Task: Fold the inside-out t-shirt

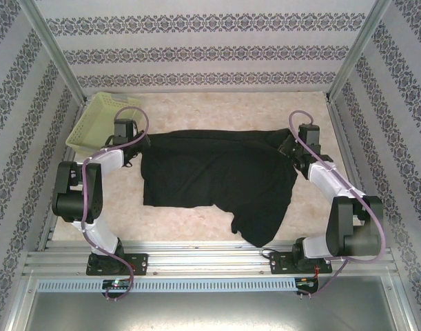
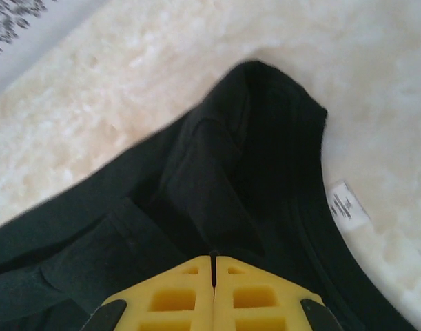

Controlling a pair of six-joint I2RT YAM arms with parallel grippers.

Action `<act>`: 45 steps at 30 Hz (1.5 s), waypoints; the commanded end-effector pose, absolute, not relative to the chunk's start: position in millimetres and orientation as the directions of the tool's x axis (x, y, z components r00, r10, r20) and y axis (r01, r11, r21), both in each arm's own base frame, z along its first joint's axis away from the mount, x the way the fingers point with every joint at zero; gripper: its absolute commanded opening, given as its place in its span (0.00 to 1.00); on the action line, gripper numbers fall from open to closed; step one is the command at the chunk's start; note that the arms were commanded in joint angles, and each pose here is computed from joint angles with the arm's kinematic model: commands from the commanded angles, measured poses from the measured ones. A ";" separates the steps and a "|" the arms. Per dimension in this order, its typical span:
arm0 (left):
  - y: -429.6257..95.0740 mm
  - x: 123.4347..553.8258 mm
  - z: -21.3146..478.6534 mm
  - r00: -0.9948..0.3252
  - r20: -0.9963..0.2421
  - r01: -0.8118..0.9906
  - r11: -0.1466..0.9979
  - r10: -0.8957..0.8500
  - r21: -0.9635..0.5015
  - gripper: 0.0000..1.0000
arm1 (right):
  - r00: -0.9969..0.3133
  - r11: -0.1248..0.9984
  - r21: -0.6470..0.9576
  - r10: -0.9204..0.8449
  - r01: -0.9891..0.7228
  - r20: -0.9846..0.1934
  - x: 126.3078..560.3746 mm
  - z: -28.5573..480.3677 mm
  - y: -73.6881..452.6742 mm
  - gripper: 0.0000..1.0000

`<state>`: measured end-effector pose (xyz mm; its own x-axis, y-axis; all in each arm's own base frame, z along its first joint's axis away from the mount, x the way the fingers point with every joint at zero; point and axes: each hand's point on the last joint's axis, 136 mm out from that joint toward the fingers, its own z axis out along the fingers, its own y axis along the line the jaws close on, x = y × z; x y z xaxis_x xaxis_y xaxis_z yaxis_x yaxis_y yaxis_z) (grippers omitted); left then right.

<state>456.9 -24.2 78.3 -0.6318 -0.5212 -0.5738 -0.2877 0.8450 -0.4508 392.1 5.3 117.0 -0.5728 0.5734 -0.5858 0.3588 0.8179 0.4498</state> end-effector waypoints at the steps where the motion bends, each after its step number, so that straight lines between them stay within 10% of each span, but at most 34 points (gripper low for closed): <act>1: -10.2 439.3 75.5 -0.587 -0.521 -0.401 0.782 -0.619 -0.477 0.12 | -0.569 0.776 0.460 0.630 0.432 -0.528 374.3 98.7 1.4 0.18; 10: -13.6 439.9 146.3 -0.531 -0.624 -0.344 0.819 -0.573 -0.459 0.48 | -0.542 0.805 0.430 0.593 0.408 -0.595 399.2 136.4 -1.7 0.54; 22: -70.6 496.9 82.4 -0.734 -0.473 -0.253 0.843 -0.487 -0.476 0.54 | -0.681 0.793 0.468 0.590 0.389 -0.434 499.8 94.9 29.4 0.55; 45: -44.1 494.1 10.8 -0.751 -0.400 -0.422 0.848 -0.525 -0.319 0.58 | -0.533 0.585 0.355 0.811 0.729 -0.243 532.7 7.5 -61.0 0.50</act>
